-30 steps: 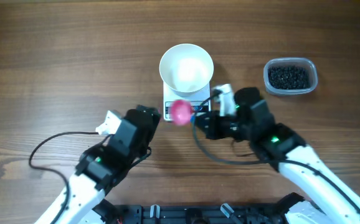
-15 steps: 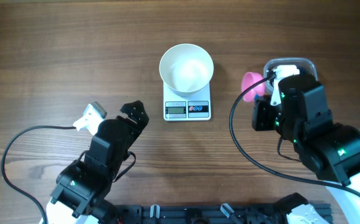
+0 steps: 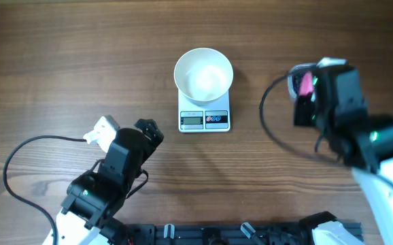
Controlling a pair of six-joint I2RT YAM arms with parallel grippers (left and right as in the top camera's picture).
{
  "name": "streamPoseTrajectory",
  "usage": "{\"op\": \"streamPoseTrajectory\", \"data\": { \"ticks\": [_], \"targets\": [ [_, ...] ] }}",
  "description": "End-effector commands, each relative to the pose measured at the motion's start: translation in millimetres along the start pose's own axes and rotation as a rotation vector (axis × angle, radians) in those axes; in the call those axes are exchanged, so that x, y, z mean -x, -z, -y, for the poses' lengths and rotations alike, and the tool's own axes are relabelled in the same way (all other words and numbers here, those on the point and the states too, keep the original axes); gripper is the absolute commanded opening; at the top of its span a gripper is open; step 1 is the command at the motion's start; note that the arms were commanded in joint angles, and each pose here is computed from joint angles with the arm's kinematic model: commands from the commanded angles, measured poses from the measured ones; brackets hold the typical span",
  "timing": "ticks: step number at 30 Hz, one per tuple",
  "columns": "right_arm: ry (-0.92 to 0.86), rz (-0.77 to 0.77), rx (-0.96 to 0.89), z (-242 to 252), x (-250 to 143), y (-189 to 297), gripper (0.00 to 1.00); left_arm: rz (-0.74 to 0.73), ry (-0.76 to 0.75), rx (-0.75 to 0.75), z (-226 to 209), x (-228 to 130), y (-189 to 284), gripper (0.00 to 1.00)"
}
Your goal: Scoop item into bowl and weigh 150g on scale
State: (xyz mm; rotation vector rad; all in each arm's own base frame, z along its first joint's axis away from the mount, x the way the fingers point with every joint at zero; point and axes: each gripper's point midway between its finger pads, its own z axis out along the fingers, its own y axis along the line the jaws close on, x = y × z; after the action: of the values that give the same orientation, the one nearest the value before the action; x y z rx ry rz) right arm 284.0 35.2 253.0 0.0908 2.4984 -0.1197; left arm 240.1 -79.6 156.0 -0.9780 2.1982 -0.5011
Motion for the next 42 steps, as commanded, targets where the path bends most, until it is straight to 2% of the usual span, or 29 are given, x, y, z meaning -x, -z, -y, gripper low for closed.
{"op": "streamPoseTrajectory", "data": {
  "ticks": [1, 4, 8, 18, 25, 29, 34, 42],
  "targets": [
    [0.041, -0.022, -0.119, 33.5, 38.2, -12.4, 0.04, 0.015, -0.024, 0.037, -4.3, 2.3, -5.6, 1.00],
    [0.093, -0.078, -0.193, 51.6, 50.5, -35.6, 0.04, 0.007, -0.032, 0.060, -7.0, -0.1, -10.3, 1.00],
    [0.166, -0.210, -0.288, 68.9, 40.4, -76.8, 0.04, -0.005, -0.044, 0.095, -11.3, -3.8, -17.2, 1.00],
    [0.266, -0.348, -0.325, 66.1, 25.7, -144.8, 0.04, -0.026, -0.063, 0.153, -19.3, -10.0, -28.3, 1.00],
    [0.294, -0.434, -0.321, 64.0, 8.0, -171.2, 0.04, -0.026, -0.063, 0.153, -19.3, -10.0, -28.3, 1.00],
    [0.308, -0.462, -0.239, 50.8, 0.0, -182.8, 0.04, -0.040, -0.069, 0.161, -21.6, -12.3, -27.4, 1.00],
    [0.282, -0.462, -0.223, 54.3, -0.1, -186.5, 0.04, -0.186, -0.328, 0.051, 4.9, -24.3, -11.1, 1.00],
    [0.200, -0.444, -0.175, 65.8, 3.1, -193.3, 0.04, -0.222, -0.262, 0.051, 17.0, 10.8, 22.8, 1.00]
  ]
}}
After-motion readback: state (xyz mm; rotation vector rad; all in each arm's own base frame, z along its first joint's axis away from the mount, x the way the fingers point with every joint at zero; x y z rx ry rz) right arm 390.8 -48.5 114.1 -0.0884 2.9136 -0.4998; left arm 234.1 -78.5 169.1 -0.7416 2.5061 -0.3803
